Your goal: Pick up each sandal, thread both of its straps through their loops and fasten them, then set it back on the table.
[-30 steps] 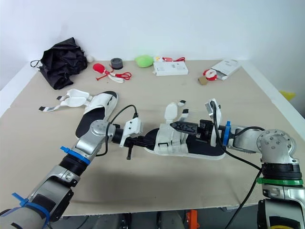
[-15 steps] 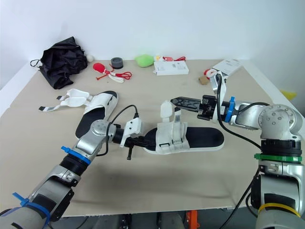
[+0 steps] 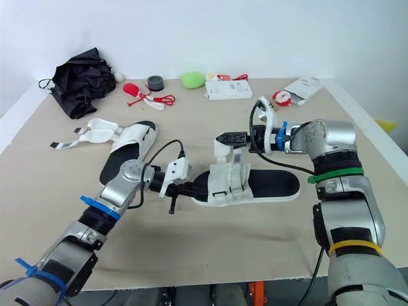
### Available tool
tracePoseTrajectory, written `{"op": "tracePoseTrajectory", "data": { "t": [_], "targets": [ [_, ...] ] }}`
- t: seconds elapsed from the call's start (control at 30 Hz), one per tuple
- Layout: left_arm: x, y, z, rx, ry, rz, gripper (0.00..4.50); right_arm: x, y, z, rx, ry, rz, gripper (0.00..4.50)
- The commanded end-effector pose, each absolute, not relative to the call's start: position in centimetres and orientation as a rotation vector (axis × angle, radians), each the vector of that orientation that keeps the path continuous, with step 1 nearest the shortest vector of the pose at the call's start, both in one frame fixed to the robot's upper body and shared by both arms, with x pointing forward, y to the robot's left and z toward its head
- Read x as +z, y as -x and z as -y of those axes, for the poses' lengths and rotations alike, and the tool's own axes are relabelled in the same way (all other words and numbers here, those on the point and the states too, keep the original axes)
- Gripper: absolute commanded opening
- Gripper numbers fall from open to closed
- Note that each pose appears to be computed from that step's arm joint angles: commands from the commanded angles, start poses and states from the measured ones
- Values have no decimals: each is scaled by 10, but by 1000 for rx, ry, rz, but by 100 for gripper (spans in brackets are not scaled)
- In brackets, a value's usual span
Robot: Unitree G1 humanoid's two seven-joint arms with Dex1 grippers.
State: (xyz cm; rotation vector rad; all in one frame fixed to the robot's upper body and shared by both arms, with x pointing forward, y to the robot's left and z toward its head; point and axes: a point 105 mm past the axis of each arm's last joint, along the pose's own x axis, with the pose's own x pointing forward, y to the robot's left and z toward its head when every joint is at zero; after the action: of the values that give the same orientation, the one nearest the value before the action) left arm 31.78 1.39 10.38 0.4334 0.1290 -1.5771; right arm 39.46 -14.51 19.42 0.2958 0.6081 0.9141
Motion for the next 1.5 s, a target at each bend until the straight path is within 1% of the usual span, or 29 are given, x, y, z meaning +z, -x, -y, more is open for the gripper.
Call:
{"op": "tracePoseTrajectory", "data": {
  "t": [0.03,0.27,0.5,0.63,0.8,1.03,1.17,1.2,1.23,1.3,1.33,1.4,1.47,1.5],
  "targets": [
    [77,-312,-24,-1566,-441,-260,0,196,-405,146,910,-259,-593,442],
    [76,-310,-28,-1543,-439,-268,0,191,-419,134,914,-265,-572,442],
    [76,-307,-35,-1519,-436,-281,0,195,-430,117,906,-334,-483,442],
    [77,-307,-37,-1505,-430,-284,0,196,-437,111,873,-389,-438,442],
    [79,-307,-39,-1490,-420,-284,0,195,-447,107,789,-478,-377,442],
    [80,-308,-39,-1477,-408,-283,0,184,-457,104,674,-521,-349,442],
    [80,-307,-38,-1470,-402,-282,0,179,-460,102,641,-538,-344,442],
    [80,-307,-38,-1469,-401,-282,0,178,-460,102,636,-548,-342,386],
    [80,-306,-38,-1466,-398,-282,0,179,-460,100,643,-559,-333,371],
    [80,-306,-39,-1462,-396,-283,0,180,-460,98,654,-570,-327,294],
    [80,-306,-39,-1459,-394,-283,0,182,-459,97,663,-574,-323,272],
    [80,-306,-40,-1453,-391,-283,0,184,-458,96,681,-582,-319,186],
    [80,-306,-39,-1450,-390,-282,0,186,-458,96,698,-576,-316,114],
    [80,-306,-39,-1449,-389,-282,0,186,-457,96,700,-578,-316,93]
  ]
}}
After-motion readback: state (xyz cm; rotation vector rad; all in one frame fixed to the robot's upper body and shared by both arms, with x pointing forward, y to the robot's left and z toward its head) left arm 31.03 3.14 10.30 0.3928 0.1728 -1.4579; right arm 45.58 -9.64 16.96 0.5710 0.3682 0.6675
